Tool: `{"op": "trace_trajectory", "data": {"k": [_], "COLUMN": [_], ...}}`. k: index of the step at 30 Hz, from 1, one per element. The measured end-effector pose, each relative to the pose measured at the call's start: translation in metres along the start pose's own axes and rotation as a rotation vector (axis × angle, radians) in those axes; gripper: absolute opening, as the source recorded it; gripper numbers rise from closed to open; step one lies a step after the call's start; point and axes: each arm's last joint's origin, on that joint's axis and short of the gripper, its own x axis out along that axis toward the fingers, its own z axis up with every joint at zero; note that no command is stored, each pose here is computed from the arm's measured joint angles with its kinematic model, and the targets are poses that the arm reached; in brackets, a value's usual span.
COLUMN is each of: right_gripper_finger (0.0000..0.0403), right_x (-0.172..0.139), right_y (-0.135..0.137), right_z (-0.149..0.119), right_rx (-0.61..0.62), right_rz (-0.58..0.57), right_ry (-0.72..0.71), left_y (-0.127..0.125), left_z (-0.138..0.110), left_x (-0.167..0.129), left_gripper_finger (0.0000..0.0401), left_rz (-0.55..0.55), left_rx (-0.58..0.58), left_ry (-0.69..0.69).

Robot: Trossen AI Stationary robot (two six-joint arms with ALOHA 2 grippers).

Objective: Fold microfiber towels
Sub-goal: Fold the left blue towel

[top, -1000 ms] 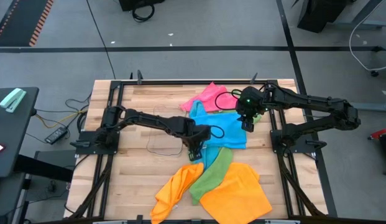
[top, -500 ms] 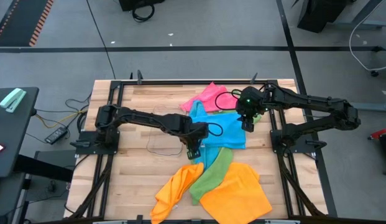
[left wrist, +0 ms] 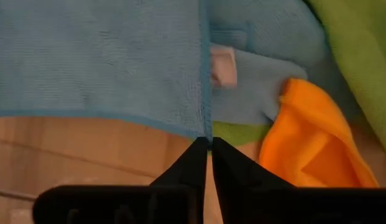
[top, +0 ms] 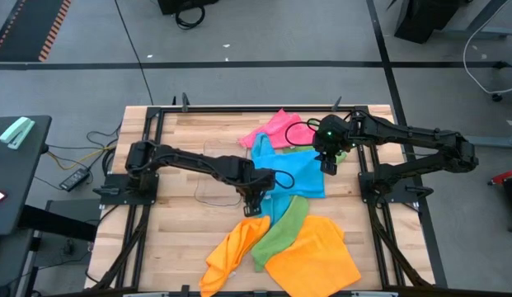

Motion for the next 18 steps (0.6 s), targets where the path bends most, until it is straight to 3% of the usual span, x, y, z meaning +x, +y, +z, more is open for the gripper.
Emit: {"op": "trace_trajectory", "data": {"k": [11,18], "right_gripper_finger": [0.0164,0.0164], "right_x": [-0.0001,0.0005], "right_y": [0.0,0.0047], "right_z": [0.0001,-0.0043], "right_rx": [0.007,0.061], "right_rz": [0.0,0.072], "right_ry": [0.0,0.041], "left_y": [-0.0078,-0.0077], "left_z": [0.0001,0.0018], "left_x": [0.0081,0.008], "left_gripper_finger": [0.0007,0.006], "left_rz": [0.026,0.033], "left_rx": [0.018,-0.056], "left_ry": [-0.018,-0.04]}}
